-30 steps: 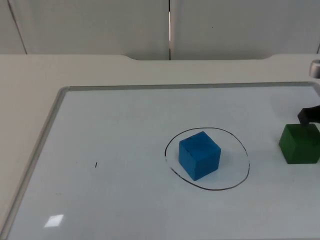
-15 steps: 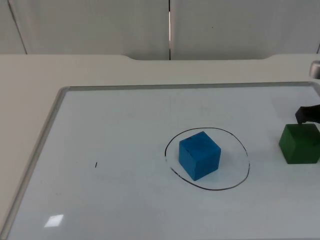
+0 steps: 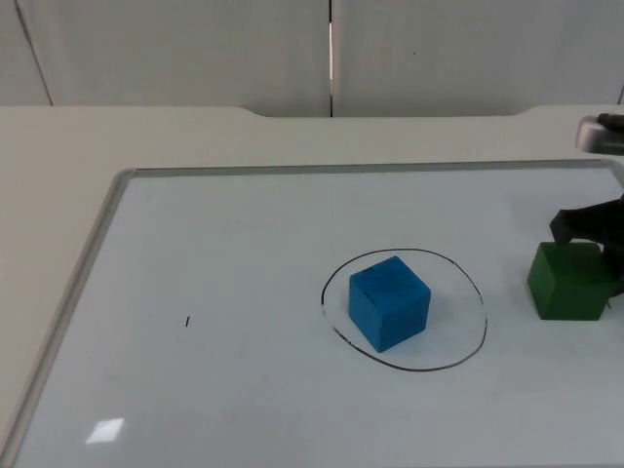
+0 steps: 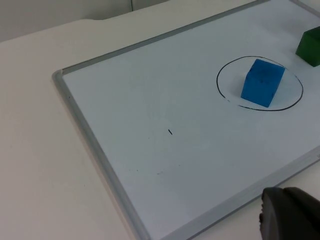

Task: Push the two cubes into the marked area.

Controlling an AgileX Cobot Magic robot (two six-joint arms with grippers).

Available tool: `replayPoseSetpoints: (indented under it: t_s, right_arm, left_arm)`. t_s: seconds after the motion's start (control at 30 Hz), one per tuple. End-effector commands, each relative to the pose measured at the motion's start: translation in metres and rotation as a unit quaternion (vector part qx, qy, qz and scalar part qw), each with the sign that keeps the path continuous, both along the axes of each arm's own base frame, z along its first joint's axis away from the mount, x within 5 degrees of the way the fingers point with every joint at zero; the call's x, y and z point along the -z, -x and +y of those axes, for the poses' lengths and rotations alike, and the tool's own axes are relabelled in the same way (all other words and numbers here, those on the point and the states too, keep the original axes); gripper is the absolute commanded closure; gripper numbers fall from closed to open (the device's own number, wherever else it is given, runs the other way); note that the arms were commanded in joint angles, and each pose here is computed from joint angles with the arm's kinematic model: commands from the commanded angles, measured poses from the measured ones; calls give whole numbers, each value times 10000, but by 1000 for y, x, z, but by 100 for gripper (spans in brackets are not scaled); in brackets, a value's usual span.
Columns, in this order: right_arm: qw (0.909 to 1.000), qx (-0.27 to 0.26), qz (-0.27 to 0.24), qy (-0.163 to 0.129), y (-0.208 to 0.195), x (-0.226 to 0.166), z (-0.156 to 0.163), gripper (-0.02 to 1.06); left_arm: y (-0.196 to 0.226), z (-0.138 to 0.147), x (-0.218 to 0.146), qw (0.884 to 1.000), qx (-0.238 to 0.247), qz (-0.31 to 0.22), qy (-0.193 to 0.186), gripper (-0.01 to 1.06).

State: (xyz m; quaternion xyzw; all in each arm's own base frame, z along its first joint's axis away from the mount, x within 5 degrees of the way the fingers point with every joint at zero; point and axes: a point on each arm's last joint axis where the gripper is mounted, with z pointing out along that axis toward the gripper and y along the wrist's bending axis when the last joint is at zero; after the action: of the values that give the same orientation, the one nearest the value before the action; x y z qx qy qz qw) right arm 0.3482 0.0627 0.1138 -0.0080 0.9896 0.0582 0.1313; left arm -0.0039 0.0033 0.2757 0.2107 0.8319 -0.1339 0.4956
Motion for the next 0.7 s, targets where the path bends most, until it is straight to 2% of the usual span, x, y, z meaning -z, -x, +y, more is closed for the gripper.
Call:
replayPoseSetpoints:
  t_s: [0.0,0.17,0.43,0.53,0.67]
  right_arm:
    - [10000,-14,-16,-11,0,-3,2,104]
    - [9998,-49,170,12,3,-2,2,104]
    - [9998,-6,182,-30,3,-2,2,104]
    - [9996,143,180,-172,3,-2,4,104]
    - [9996,119,162,-197,3,-2,8,104]
  left_arm:
    - [0,0,1,10000,-13,-10,-27,105]
    - [0,0,1,10000,-13,-10,-27,105]
    - [0,0,1,10000,5,-26,-56,105]
    - [0,0,1,10000,5,-26,-56,105]
    - [0,0,1,10000,5,-26,-56,105]
